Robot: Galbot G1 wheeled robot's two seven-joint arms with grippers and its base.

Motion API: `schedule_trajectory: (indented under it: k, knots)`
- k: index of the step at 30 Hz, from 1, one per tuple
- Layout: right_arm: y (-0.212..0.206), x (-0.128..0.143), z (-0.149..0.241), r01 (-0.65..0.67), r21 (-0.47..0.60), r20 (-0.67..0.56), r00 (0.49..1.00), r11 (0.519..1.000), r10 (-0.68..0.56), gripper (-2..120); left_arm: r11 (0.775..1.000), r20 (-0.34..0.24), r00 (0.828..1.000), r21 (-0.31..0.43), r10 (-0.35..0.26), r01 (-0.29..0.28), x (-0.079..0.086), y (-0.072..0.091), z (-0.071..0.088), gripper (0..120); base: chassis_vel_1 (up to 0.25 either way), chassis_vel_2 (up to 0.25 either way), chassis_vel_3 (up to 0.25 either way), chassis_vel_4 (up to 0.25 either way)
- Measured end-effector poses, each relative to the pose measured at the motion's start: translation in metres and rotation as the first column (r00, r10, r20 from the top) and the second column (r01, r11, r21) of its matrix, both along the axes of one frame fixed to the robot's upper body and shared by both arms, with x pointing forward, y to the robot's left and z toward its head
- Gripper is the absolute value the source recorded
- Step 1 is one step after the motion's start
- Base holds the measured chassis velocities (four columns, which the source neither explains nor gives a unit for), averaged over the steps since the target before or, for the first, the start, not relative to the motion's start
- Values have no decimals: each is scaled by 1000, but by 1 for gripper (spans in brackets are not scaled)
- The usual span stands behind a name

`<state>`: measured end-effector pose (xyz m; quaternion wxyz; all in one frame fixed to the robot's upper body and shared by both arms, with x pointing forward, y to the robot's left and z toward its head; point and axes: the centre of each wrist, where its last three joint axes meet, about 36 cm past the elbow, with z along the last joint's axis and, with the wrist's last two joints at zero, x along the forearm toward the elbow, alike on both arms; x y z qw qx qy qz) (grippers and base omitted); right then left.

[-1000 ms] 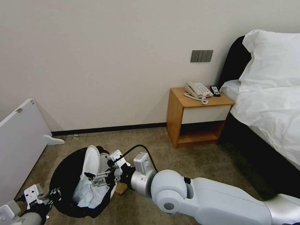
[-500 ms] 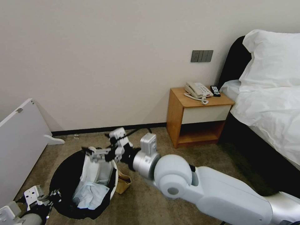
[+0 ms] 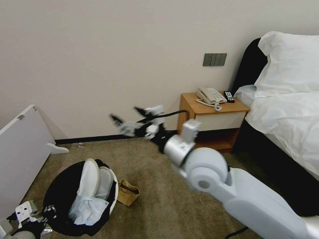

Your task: Pick up the trash bin, then pick up the garbage from the floor and place it into the trash bin.

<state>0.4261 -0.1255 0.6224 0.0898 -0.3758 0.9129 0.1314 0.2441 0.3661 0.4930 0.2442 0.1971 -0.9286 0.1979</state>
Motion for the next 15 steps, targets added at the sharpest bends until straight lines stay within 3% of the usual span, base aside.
schedule_trajectory:
  k: [8,11,13,15]
  knots:
    - [-56,-1,8,189,102,93,976,977,-198,99,1000,0,1000,7,30,-30,-4,8,0,2,0,0,0,0]
    - [-79,-7,4,273,119,132,948,955,-288,99,999,-2,999,11,36,-36,-5,11,0,2,0,0,0,0]
    - [-103,-21,-14,394,101,185,895,914,-406,99,999,-7,999,13,42,-41,-6,11,-1,2,0,0,0,0]
    - [-107,-27,-20,424,90,194,880,901,-433,99,999,-8,999,13,43,-43,-7,11,-1,2,0,0,0,0]
